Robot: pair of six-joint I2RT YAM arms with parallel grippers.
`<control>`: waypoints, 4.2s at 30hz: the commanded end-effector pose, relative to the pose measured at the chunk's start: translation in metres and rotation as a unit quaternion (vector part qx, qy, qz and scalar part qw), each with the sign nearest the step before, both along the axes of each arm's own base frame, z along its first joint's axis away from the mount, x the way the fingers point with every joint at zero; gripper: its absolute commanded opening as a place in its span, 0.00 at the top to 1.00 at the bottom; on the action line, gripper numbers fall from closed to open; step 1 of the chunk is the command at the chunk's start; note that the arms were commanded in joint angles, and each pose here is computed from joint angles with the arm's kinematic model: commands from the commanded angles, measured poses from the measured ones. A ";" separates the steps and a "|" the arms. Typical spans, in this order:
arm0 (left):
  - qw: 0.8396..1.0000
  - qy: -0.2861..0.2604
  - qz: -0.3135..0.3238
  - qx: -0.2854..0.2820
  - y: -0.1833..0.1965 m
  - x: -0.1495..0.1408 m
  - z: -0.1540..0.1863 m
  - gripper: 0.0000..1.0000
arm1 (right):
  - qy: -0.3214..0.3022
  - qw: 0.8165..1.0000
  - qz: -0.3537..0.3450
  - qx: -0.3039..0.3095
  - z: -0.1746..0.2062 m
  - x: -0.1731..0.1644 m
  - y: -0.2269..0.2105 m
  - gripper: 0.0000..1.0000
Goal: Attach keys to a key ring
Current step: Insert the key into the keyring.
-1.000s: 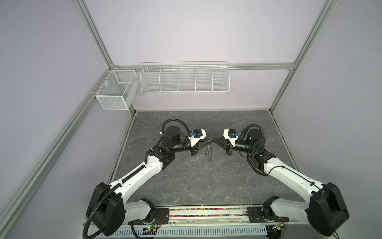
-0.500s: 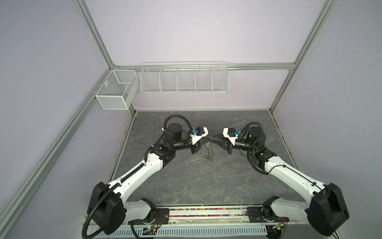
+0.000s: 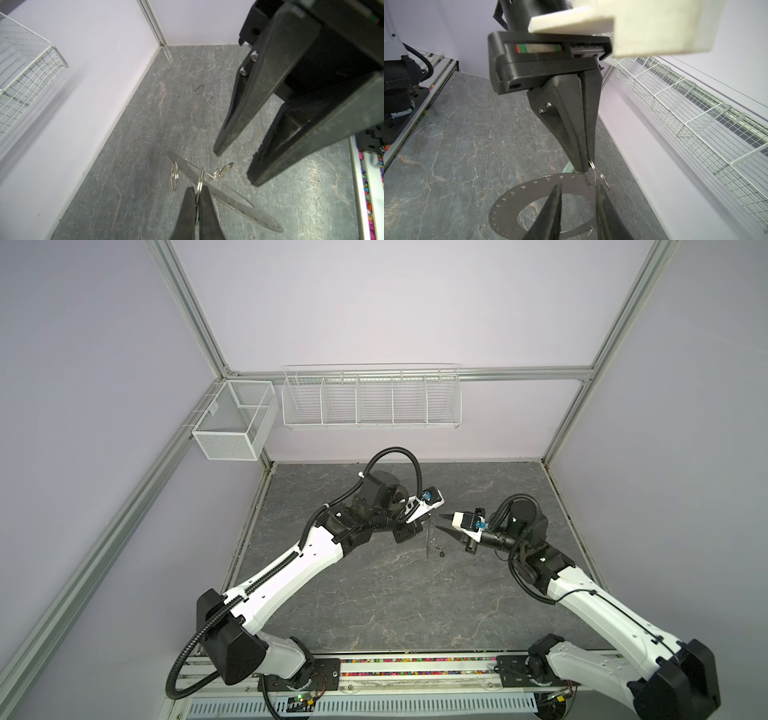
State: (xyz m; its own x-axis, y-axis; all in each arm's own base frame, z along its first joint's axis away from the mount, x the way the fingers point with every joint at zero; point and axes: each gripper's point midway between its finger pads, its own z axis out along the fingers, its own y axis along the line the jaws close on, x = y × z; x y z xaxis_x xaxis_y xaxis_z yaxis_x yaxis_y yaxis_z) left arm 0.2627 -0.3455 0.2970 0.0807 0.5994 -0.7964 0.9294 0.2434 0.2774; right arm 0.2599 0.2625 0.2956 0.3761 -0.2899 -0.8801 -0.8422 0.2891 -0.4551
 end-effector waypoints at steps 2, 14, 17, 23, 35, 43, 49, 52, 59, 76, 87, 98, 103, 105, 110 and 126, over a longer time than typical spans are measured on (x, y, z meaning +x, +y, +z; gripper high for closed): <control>1.000 0.010 -0.005 0.024 0.000 -0.008 -0.001 1.00 | -0.017 1.000 0.001 -0.002 -0.003 0.002 0.005 0.72; 0.999 0.014 -0.023 0.023 -0.006 -0.017 0.001 1.00 | -0.004 1.000 -0.021 -0.021 -0.014 0.011 0.006 0.77; 0.999 0.012 -0.024 0.024 -0.006 -0.017 0.001 1.00 | -0.001 0.999 -0.017 -0.029 -0.018 0.008 0.005 0.77; 0.999 0.008 -0.034 0.015 -0.007 -0.021 0.005 1.00 | 0.008 0.999 -0.020 -0.035 -0.023 0.009 0.004 0.78; 0.997 0.008 -0.070 0.004 -0.010 -0.033 0.004 1.00 | 0.028 0.999 0.010 -0.025 -0.022 0.000 0.010 0.81; 0.996 0.000 -0.084 0.003 -0.006 -0.040 0.004 1.00 | 0.041 0.998 0.032 -0.025 -0.023 -0.007 0.014 0.90; 0.997 -0.015 -0.079 -0.002 -0.005 -0.037 0.005 0.99 | 0.047 0.998 0.042 -0.013 -0.019 -0.009 0.017 0.93; 0.998 -0.021 -0.054 -0.006 0.000 -0.032 0.006 0.80 | 0.046 0.999 0.024 0.005 -0.015 -0.004 0.016 0.93; 0.999 0.000 -0.014 -0.040 0.021 -0.018 -0.004 0.61 | 0.055 0.997 0.018 0.051 -0.006 0.001 0.018 0.93; 0.992 0.017 0.054 -0.112 0.020 0.004 -0.018 0.62 | 0.057 0.994 -0.003 0.089 0.013 0.013 0.020 0.93; 0.991 0.037 0.043 -0.118 0.007 0.010 -0.021 0.64 | 0.056 0.991 -0.027 0.118 0.019 0.024 0.018 0.93; 0.987 0.015 0.070 -0.141 0.005 0.024 -0.009 0.71 | 0.064 0.989 -0.030 0.127 0.021 0.026 0.019 0.93; 0.985 -0.002 0.086 -0.151 0.010 0.028 0.000 0.76 | 0.066 0.989 -0.031 0.126 0.019 0.028 0.019 0.93; 0.985 -0.004 0.086 -0.152 0.011 0.028 0.001 0.80 | 0.067 0.989 -0.030 0.125 0.018 0.028 0.020 0.93; 0.986 -0.004 0.085 -0.146 0.010 0.028 -0.003 0.90 | 0.066 0.988 -0.030 0.135 0.021 0.029 0.020 0.93; 0.988 -0.058 0.111 -0.085 0.006 0.031 -0.020 1.00 | 0.118 0.966 -0.108 0.204 0.029 0.057 0.007 0.93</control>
